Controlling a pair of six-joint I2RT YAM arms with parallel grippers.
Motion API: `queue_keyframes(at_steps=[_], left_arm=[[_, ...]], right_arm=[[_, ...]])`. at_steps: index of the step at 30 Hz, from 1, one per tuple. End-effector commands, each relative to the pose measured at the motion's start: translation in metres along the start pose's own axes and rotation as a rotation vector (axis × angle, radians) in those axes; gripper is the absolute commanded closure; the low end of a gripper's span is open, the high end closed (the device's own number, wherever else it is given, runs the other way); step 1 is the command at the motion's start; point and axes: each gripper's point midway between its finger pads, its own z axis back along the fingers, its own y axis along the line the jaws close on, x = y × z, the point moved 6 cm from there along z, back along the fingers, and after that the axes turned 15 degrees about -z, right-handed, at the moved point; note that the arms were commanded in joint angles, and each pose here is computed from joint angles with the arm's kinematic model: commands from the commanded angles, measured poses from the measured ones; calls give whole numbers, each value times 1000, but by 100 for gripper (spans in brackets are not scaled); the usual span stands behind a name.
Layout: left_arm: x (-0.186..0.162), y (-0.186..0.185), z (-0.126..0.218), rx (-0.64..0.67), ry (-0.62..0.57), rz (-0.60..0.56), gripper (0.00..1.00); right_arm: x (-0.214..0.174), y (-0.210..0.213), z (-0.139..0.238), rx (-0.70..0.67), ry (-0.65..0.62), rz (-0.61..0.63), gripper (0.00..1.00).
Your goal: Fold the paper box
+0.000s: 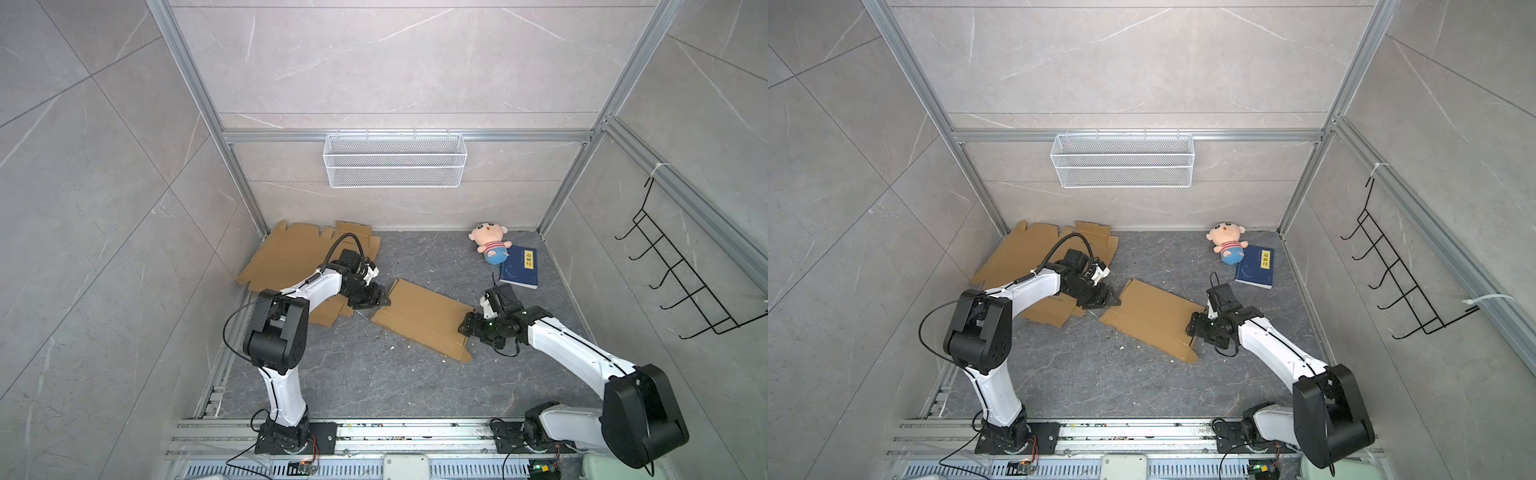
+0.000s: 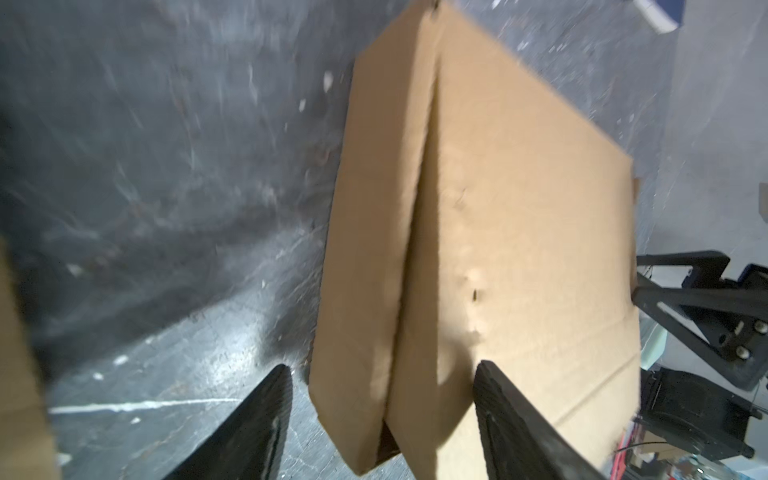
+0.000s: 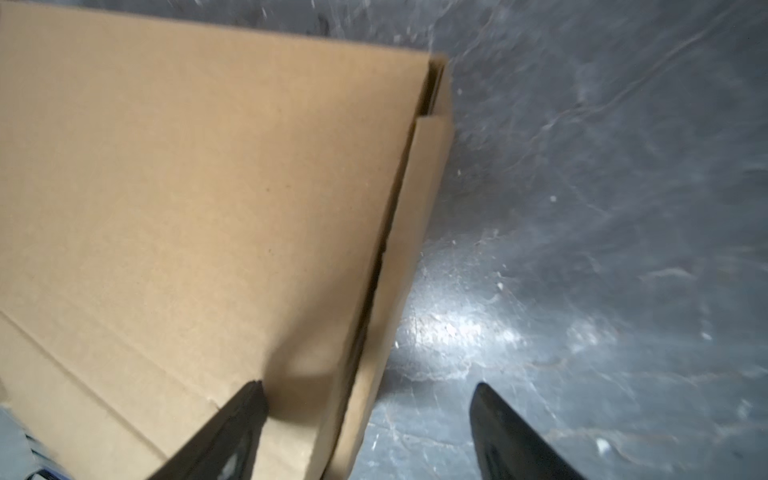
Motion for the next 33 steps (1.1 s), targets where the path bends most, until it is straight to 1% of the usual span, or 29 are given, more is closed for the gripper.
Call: queue_keyframes(at_steps=[1, 5, 8, 13, 16, 19, 21, 23, 28, 33], left_arm=[[-10, -5, 1, -4, -7, 11, 30], [-24, -8, 1, -8, -16, 49, 33], [-30, -13, 9, -9, -50, 74, 35], [-32, -24, 23, -21, -100, 70, 35], [-23, -23, 34, 16, -118, 52, 33], [-1, -18, 47, 66, -194, 13, 30], [13, -14, 49, 103, -241, -4, 29], [21, -5, 41, 125, -263, -1, 28], [28, 8, 16, 105, -242, 42, 28], [16, -3, 0, 65, -218, 56, 29]], right_arm=[[7, 13, -16, 80, 22, 29, 26], [21, 29, -22, 96, 21, 81, 30], [36, 35, -24, 65, 11, 125, 31], [56, 35, -25, 45, 15, 170, 31], [63, 33, -18, 39, 7, 169, 27], [62, 28, -11, 32, 6, 147, 25], [57, 25, -10, 42, 10, 128, 24], [52, 22, -13, 58, 22, 101, 24], [45, 17, -24, 86, 56, 72, 24], [55, 29, -33, 119, 76, 72, 29]])
